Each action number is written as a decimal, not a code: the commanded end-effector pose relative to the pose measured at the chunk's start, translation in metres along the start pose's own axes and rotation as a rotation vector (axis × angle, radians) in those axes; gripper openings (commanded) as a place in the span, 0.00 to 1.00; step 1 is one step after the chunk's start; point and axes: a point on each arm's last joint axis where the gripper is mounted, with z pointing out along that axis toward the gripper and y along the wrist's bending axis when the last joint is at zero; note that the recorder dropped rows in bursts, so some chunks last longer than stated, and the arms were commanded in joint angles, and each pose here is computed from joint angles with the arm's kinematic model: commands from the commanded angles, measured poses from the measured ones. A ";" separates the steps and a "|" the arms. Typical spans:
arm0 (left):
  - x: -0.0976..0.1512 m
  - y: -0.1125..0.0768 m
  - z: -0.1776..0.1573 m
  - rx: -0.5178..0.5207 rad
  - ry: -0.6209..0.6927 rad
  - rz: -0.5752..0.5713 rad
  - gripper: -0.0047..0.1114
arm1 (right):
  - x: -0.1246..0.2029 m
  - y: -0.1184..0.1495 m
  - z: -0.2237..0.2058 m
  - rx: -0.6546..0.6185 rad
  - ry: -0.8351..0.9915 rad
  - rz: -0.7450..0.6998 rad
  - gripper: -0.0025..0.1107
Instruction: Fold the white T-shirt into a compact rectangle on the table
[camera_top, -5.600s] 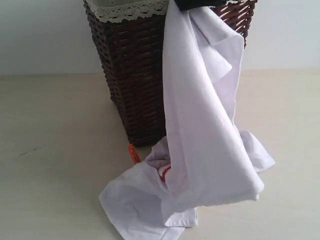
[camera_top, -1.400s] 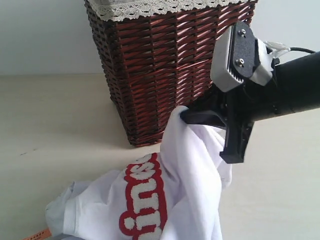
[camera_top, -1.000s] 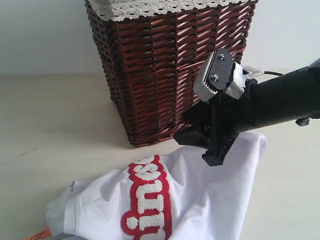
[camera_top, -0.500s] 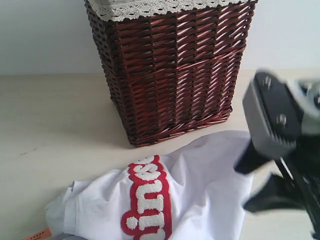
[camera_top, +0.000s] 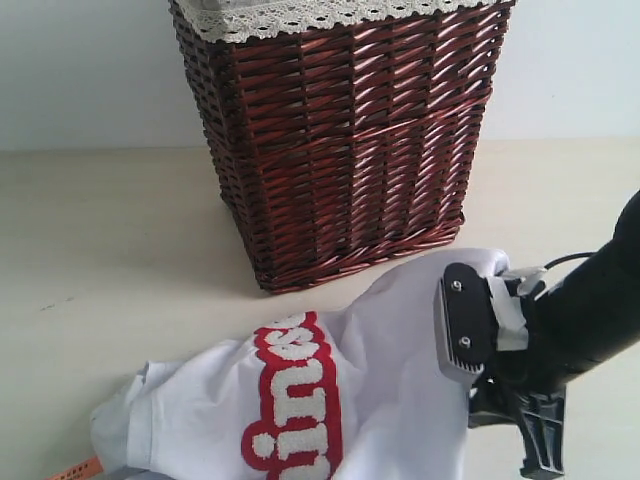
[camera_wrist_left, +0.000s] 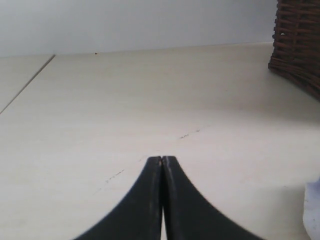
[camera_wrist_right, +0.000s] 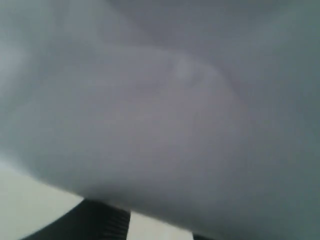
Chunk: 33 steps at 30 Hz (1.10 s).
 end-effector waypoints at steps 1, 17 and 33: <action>-0.001 0.000 0.000 0.000 -0.014 -0.003 0.04 | -0.035 -0.005 -0.012 -0.044 -0.309 -0.068 0.25; -0.001 0.000 0.000 0.000 -0.014 -0.003 0.04 | -0.058 -0.045 0.024 0.030 -0.397 0.209 0.26; -0.001 0.000 0.000 0.000 -0.014 -0.003 0.04 | -0.025 0.001 -0.063 -0.068 -0.003 0.028 0.49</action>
